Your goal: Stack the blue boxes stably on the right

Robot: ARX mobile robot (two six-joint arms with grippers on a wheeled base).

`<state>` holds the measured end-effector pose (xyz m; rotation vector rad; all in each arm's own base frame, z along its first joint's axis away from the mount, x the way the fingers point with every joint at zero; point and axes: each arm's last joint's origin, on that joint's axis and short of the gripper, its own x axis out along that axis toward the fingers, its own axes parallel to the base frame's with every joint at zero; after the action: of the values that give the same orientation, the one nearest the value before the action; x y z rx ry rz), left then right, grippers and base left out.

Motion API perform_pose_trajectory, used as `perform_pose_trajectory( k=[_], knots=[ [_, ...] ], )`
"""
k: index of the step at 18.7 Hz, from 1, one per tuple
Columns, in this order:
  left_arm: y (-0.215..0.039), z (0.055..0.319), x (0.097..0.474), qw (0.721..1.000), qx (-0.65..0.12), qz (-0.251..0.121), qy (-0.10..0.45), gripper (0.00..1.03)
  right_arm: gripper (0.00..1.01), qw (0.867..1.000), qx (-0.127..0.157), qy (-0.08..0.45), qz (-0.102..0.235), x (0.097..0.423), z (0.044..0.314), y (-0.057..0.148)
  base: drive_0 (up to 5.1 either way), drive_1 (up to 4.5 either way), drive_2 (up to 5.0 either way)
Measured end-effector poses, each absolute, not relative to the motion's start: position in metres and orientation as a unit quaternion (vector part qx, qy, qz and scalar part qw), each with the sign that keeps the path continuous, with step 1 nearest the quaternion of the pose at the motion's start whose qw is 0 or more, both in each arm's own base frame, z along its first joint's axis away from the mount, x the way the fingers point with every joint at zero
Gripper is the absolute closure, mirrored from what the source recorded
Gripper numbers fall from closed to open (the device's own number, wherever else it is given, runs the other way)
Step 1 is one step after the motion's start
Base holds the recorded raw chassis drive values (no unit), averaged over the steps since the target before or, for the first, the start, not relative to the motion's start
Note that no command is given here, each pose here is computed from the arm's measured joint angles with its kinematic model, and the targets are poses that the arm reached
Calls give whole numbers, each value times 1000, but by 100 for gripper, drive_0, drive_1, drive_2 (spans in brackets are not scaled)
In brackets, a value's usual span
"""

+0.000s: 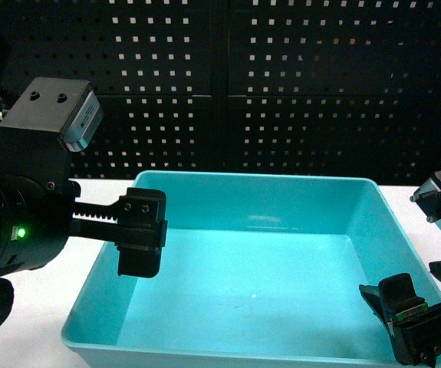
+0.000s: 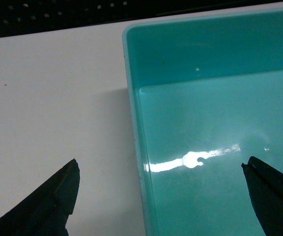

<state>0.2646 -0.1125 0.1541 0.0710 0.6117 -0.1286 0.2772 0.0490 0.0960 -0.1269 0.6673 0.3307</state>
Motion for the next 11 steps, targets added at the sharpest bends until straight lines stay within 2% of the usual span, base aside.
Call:
perform_pose_trajectory(
  k=[4, 5, 11],
  knots=[
    [-117, 147, 257, 947, 41, -68, 311, 5, 3, 923, -46, 354, 142, 279, 82, 33, 0, 0, 0],
    [-117, 146, 256, 947, 41, -67, 311, 5, 8, 921, -45, 360, 141, 278, 79, 32, 0, 0, 0],
    [-112, 141, 254, 946, 42, -58, 317, 5, 63, 922, -43, 352, 154, 277, 79, 42, 0, 0, 0]
  ],
)
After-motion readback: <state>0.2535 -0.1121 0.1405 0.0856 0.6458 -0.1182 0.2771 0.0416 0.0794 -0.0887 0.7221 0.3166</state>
